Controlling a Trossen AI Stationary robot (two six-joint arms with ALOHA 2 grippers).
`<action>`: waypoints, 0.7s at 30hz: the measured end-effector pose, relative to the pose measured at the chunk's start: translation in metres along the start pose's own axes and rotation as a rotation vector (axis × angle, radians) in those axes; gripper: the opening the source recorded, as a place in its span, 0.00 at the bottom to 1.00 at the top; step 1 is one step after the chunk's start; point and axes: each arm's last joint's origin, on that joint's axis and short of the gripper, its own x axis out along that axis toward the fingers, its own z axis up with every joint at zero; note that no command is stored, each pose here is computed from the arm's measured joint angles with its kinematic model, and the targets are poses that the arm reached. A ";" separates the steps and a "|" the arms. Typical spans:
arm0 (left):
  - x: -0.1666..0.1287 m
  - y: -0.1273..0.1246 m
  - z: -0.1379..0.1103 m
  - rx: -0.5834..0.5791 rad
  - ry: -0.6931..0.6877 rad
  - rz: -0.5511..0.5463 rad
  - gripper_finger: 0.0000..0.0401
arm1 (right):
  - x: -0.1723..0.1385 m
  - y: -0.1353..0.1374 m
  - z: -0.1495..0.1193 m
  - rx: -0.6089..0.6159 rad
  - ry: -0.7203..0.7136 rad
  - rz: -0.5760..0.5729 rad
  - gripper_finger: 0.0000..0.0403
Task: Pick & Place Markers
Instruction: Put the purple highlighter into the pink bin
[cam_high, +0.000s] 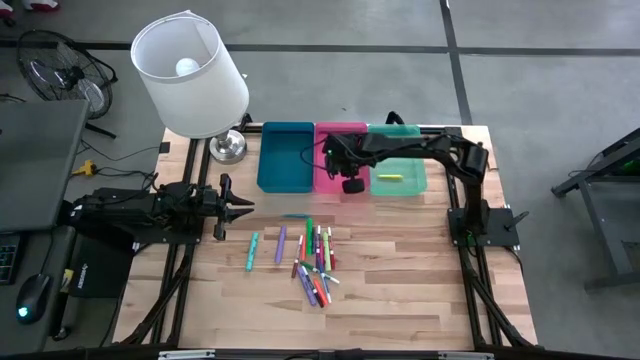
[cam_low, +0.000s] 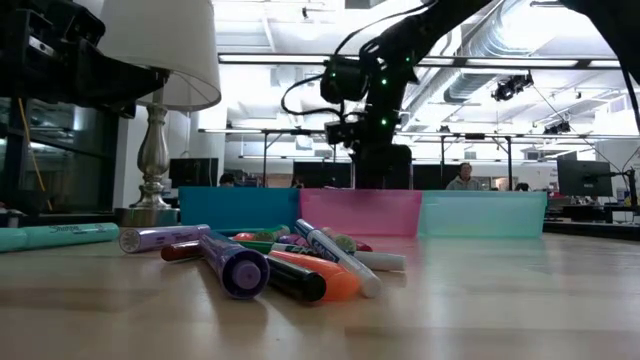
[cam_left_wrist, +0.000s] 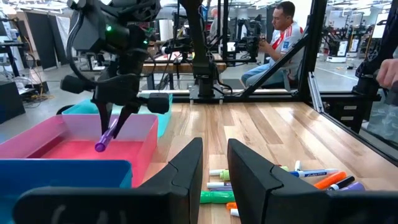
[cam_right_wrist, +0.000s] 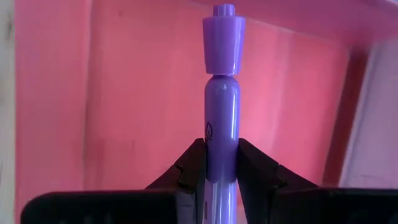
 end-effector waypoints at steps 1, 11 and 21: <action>0.000 0.000 0.000 0.000 0.000 0.000 0.18 | 0.001 -0.001 0.000 0.003 -0.001 0.008 0.15; 0.000 0.000 0.000 0.000 0.000 0.000 0.18 | 0.003 -0.003 -0.004 0.047 -0.014 0.057 0.19; 0.000 0.000 0.000 0.000 0.000 0.000 0.18 | 0.003 -0.001 -0.004 0.055 -0.015 0.066 0.26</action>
